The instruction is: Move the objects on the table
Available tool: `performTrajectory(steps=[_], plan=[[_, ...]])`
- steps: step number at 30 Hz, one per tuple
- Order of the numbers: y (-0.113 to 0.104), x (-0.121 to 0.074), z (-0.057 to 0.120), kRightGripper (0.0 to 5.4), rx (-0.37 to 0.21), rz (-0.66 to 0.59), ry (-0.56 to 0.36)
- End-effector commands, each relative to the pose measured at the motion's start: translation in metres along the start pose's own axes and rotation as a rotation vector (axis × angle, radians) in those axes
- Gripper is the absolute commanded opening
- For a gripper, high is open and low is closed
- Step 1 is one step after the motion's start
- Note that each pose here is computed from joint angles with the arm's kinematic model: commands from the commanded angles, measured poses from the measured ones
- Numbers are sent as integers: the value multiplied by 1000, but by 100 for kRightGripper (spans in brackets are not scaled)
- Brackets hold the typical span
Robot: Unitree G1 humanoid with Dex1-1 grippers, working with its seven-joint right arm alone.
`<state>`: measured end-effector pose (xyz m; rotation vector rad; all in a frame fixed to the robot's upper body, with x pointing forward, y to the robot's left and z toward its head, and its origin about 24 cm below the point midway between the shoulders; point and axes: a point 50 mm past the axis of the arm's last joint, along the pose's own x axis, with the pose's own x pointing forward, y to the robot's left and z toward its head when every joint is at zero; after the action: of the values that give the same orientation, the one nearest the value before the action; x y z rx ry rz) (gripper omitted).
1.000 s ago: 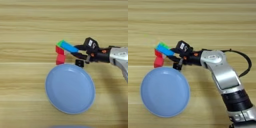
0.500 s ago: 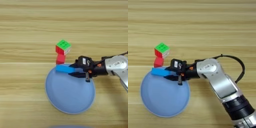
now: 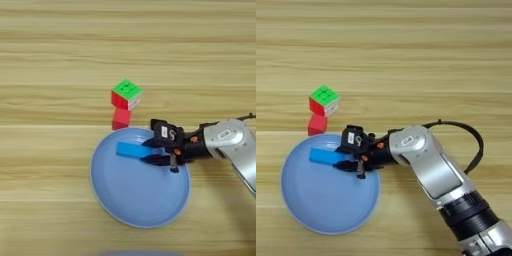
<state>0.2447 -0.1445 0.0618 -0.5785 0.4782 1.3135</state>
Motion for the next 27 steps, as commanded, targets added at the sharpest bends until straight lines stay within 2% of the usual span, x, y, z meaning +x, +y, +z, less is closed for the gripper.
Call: performTrajectory(steps=[1, 7, 9, 11, 13, 16, 19, 23, 27], plan=[[-17, -15, 26, 218, -73, -86, -64], [-23, -26, 42, 276, -64, -130, -159], [-28, -33, 52, 293, -54, -156, -222], [-36, -43, 65, 312, -56, -220, -329], [-42, -51, 75, 333, -24, -245, -414], [-47, -59, 84, 359, -24, -304, -504], [-58, -65, 94, 389, 7, -405, -602], [-69, -66, 97, 436, 45, -534, -625], [-81, -60, 97, 475, 99, -670, -597]])
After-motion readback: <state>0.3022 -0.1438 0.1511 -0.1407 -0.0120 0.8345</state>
